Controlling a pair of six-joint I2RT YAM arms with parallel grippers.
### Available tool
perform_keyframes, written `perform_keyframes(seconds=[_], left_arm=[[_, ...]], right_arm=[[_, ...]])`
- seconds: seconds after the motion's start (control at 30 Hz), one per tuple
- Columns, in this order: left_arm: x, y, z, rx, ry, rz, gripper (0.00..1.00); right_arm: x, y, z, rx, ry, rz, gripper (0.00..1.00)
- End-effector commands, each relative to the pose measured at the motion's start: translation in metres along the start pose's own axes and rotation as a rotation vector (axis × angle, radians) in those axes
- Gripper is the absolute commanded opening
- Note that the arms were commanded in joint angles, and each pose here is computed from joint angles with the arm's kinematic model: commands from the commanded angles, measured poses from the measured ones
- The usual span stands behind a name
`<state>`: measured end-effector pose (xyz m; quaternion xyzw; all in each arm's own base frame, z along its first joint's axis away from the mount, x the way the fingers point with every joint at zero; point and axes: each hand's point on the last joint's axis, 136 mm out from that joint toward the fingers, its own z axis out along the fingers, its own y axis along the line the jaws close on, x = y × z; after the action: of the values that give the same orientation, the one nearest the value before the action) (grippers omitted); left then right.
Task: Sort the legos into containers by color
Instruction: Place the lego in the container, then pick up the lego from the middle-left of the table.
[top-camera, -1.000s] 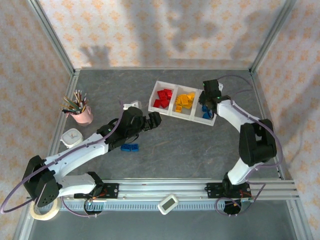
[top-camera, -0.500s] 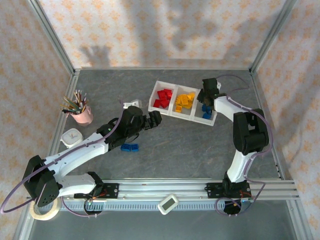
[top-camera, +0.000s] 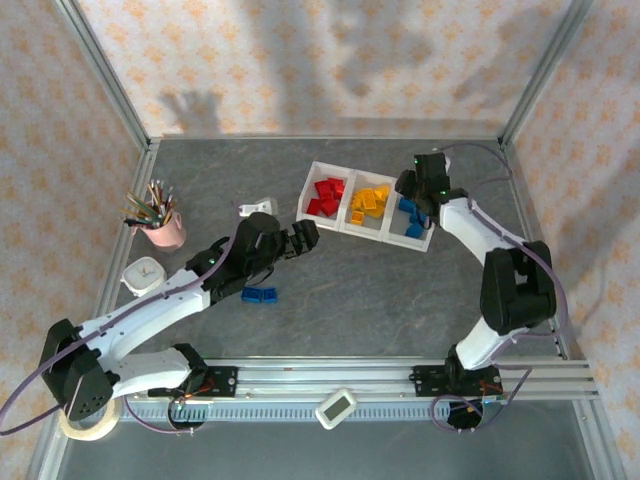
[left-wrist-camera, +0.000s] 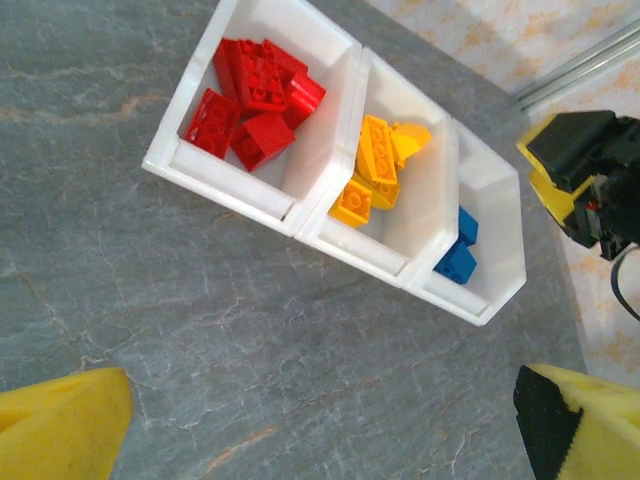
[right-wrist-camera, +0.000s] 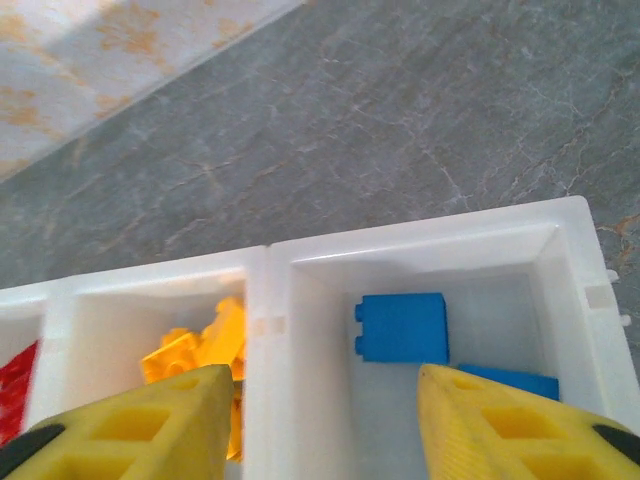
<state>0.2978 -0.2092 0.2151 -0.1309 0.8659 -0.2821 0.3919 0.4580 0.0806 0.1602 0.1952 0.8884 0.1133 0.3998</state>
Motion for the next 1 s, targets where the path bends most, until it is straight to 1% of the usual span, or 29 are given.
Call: perform_keyframes(seconds=[0.0, 0.2, 0.4, 0.53, 0.63, 0.77, 0.97], left_arm=[[-0.012, 0.015, -0.014, -0.038, -0.055, -0.011, 0.99], [-0.016, 0.045, -0.034, -0.095, -0.092, -0.063, 0.99], [-0.017, 0.077, -0.061, -0.178, -0.134, -0.107, 0.99], [-0.017, 0.096, -0.079, -0.229, -0.166, -0.146, 0.99], [-0.015, 0.107, -0.091, -0.251, -0.185, -0.168, 0.99], [-0.013, 0.119, -0.104, -0.279, -0.21, -0.201, 0.99], [-0.011, 0.133, -0.12, -0.307, -0.242, -0.247, 0.99]], right_arm=[[0.019, 0.017, -0.022, -0.043, 0.048, -0.064, 0.53], [0.063, 0.068, -0.044, -0.152, 0.121, -0.169, 0.57], [0.124, 0.139, -0.055, -0.277, 0.188, -0.289, 0.61], [0.167, 0.178, -0.044, -0.334, 0.245, -0.348, 0.63], [0.19, 0.208, -0.037, -0.383, 0.274, -0.383, 0.65], [0.224, 0.251, -0.032, -0.446, 0.295, -0.481, 0.7], [0.263, 0.285, -0.018, -0.462, 0.319, -0.529, 0.74]])
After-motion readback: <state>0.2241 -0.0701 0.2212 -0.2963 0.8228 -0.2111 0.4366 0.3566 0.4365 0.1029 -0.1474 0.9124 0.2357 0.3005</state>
